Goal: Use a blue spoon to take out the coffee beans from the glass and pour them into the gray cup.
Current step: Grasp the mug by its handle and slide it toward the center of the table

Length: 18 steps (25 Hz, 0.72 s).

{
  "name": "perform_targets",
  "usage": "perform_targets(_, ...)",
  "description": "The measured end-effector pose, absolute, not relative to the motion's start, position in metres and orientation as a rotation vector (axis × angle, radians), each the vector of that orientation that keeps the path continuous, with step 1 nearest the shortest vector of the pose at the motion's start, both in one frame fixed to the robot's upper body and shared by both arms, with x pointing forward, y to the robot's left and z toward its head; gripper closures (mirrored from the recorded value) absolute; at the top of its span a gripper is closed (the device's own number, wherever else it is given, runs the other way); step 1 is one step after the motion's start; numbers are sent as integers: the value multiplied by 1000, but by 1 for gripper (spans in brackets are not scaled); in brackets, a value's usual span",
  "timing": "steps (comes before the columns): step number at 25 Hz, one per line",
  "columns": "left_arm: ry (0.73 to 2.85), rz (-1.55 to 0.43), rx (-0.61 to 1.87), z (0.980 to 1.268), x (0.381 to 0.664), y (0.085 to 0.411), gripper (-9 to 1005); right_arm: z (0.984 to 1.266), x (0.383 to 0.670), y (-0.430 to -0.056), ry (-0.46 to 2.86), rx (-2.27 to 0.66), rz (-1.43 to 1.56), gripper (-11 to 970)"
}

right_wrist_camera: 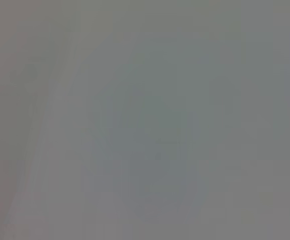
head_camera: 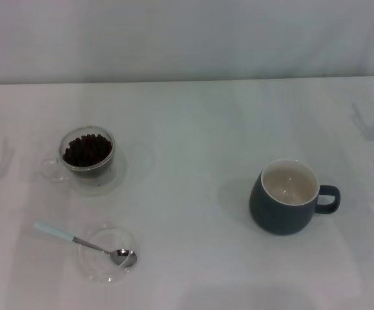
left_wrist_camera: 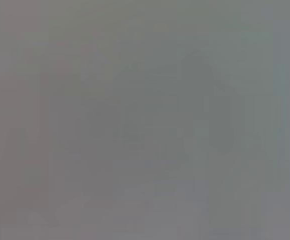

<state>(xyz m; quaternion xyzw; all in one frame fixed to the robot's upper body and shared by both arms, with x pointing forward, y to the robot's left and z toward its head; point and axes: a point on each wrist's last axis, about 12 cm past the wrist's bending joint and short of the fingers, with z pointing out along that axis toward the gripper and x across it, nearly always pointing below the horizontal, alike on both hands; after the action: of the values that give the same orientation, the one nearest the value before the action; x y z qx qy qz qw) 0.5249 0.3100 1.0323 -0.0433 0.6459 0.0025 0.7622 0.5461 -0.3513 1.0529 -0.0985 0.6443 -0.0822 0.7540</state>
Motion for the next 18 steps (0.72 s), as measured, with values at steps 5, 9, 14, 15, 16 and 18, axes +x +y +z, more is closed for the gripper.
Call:
perform_targets(5, 1406, -6, -78, 1033, 526, 307, 103, 1051, 543, -352, 1410, -211, -180, 102)
perform_targets(9, 1403, -4, -77, 1033, 526, 308, 104, 1050, 542, -352, 1410, -204, -180, 102)
perform_targets(14, 1406, -5, -76, 1033, 525, 308, 104, 1049, 542, -352, 1419, -207, -179, 102)
perform_targets(15, 1406, -5, -76, 1033, 525, 308, 104, 1049, 541, -352, 1419, -207, -179, 102)
perform_targets(16, 1406, -4, -76, 1032, 525, 308, 104, 1049, 541, -352, 1419, -207, -179, 103)
perform_targets(18, 1407, -4, -76, 1032, 524, 309, 104, 1049, 542, -352, 1417, -207, -179, 103)
